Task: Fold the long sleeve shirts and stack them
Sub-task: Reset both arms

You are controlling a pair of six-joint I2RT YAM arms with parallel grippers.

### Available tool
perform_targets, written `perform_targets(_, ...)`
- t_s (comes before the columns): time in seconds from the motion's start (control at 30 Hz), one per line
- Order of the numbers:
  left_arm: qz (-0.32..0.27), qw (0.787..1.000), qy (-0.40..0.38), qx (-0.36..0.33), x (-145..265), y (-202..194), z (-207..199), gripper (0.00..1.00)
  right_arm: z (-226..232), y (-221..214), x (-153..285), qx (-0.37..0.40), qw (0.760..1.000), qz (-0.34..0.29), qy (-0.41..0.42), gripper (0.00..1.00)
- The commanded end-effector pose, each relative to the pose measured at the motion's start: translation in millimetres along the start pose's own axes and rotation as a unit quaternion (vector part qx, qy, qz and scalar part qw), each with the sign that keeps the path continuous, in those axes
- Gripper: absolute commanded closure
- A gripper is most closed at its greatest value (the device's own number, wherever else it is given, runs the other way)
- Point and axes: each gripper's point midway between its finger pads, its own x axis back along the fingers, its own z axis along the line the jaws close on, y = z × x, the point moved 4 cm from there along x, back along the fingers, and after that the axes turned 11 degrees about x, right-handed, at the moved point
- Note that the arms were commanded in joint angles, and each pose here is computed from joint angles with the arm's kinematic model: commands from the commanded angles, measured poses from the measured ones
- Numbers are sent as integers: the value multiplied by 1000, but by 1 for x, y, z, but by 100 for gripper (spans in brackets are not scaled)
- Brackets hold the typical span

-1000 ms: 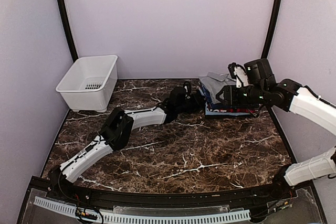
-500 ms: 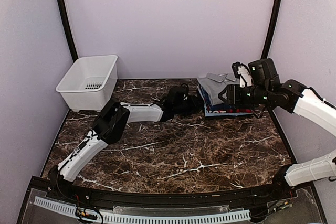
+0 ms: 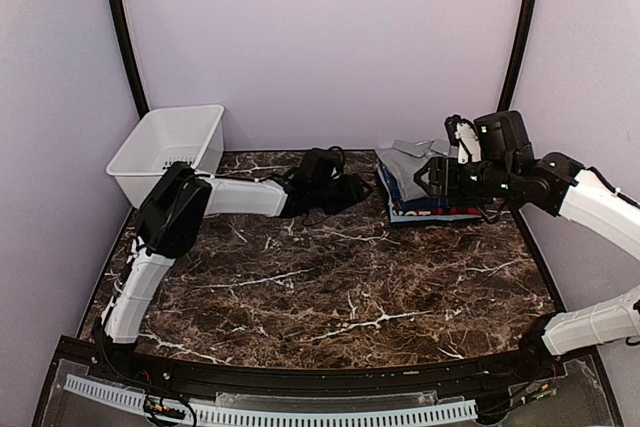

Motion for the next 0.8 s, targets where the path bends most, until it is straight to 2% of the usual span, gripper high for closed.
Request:
perform_targets(0.0, -45, 997, -18, -60, 62, 34, -53, 25, -6, 11, 4, -10, 999, -41, -18, 21)
perform_targets(0.13, -59, 995, -10, -85, 96, 40, -62, 21, -11, 13, 3, -11, 998, -53, -33, 10)
perform_targets(0.2, -68, 993, -6, -98, 114, 43, -67, 13, -13, 15, 3, -11, 997, -60, -41, 7)
perform_targets(0.23, -76, 991, -5, -108, 126, 45, -70, 5, -14, 16, 3, -10, 997, -62, -46, 6)
perform_targets(0.3, -84, 989, -4, -121, 145, 47, -74, 2, -17, 17, 4, -9, 996, -66, -56, 4)
perform_targets(0.77, -155, 969, 49, -184, 272, 57, -66, 1, -22, 17, 1, -7, 993, -94, -71, 1)
